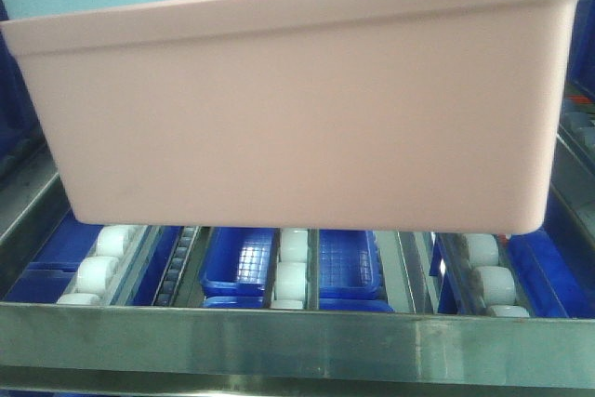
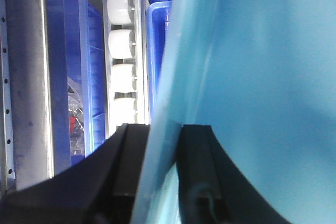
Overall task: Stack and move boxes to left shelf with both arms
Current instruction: 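Carry the stacked bins forward over the roller shelf with both grippers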
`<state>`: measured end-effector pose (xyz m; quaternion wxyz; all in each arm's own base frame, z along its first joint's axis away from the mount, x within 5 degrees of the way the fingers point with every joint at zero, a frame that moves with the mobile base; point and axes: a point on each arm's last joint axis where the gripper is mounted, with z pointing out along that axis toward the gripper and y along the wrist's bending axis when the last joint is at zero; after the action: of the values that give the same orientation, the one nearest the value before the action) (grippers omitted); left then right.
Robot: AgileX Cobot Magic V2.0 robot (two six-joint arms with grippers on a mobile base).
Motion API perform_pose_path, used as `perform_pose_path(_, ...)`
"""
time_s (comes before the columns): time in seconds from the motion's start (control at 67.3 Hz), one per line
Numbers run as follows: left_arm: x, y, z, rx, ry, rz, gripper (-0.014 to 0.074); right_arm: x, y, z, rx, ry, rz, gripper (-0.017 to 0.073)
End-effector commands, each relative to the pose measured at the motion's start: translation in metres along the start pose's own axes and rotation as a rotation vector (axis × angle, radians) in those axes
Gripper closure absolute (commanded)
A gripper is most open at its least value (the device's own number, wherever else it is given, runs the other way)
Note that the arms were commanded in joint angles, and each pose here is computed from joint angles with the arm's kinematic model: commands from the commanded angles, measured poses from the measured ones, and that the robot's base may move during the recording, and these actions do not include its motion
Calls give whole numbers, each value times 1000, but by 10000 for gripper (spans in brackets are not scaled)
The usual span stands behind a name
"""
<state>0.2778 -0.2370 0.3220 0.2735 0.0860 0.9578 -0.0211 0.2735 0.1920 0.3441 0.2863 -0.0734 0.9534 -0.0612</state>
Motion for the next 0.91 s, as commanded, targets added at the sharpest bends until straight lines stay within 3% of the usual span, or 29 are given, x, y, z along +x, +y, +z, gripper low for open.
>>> perform_pose_path(0.0, -10, -33, -41, 314, -154, -68, 596, -19, 20, -32, -262, -215, 76, 504)
perform_pose_path(0.684, -11, -35, -42, 341, -156, -82, 596, -21, 20, -33, -267, -239, 69, 504)
perform_pose_path(0.832, -14, -34, -42, 326, -193, -61, 596, -23, 20, -33, -244, -282, -70, 504)
perform_pose_path(0.892, -15, -32, -45, 310, -211, -47, 596, -24, 19, -33, -242, -293, -98, 504)
